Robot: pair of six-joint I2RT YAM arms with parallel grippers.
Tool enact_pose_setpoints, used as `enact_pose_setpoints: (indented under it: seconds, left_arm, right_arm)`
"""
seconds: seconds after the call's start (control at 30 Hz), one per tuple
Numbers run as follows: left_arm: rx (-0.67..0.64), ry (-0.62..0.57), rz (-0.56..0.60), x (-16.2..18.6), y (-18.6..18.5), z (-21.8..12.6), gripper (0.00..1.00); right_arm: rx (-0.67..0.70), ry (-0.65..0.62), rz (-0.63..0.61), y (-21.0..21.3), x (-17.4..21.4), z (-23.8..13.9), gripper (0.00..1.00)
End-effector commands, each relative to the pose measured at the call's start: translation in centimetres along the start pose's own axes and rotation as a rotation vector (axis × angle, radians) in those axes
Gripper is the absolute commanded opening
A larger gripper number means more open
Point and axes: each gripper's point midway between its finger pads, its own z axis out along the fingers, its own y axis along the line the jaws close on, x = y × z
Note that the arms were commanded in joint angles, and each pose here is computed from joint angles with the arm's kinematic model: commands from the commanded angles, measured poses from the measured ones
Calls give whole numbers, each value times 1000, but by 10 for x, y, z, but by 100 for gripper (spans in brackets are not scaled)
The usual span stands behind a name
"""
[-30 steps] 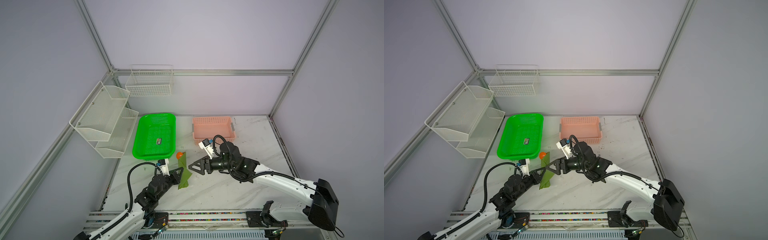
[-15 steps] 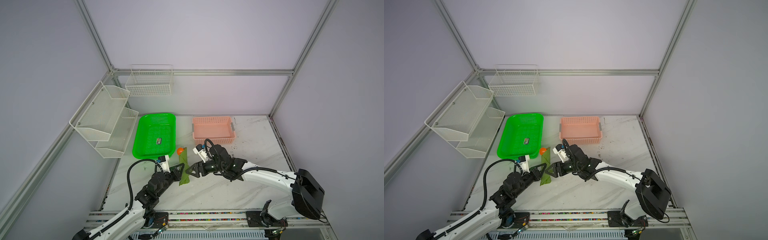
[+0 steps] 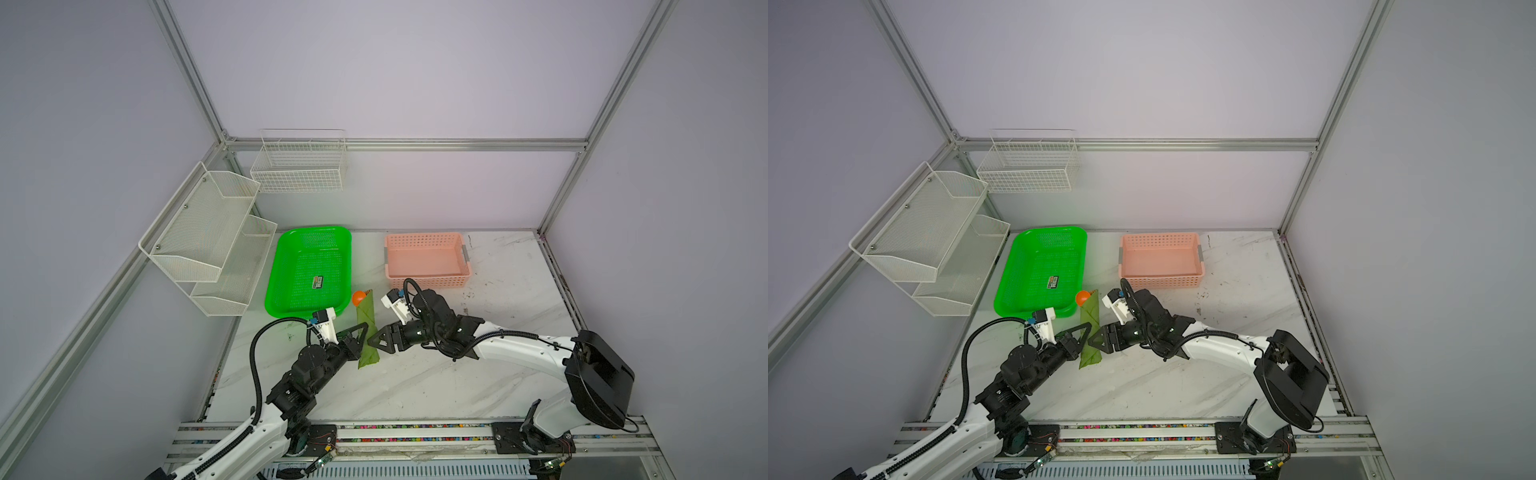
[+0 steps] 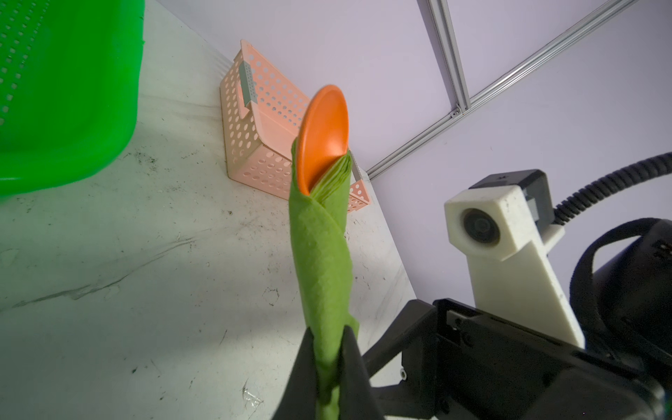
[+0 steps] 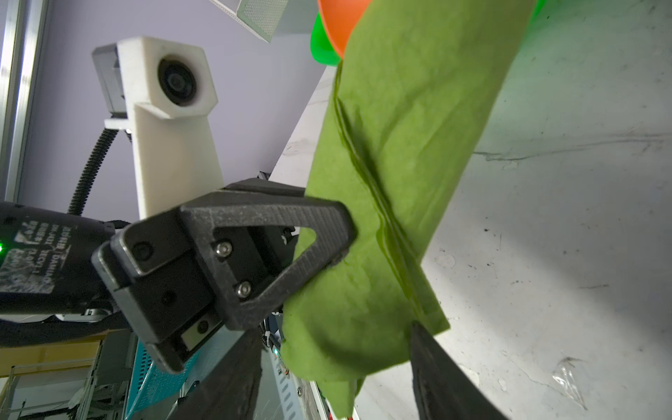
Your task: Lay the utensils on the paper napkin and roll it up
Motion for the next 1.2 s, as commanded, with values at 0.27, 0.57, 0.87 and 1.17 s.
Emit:
enact_pose_setpoints:
  seconds: [0.27,0.57,0.87,1.17]
  left_arm:
    - [137,-83,-24,-38,-51,-2,4]
    - [151,-85,-41,-37,-53,-3,4]
    - [160,-82,-50,-37,-54,-1,4]
    - [167,-86,-56,-36,-54,0,3]
  right_arm:
    - [-58,-23,-45,14,-12,8,64]
    - [-67,-19,-35,11,-13,15,65]
    - [-145,-41,-42,29,-20,12,57]
    - [-216,-47,-55,42,-19,6,47]
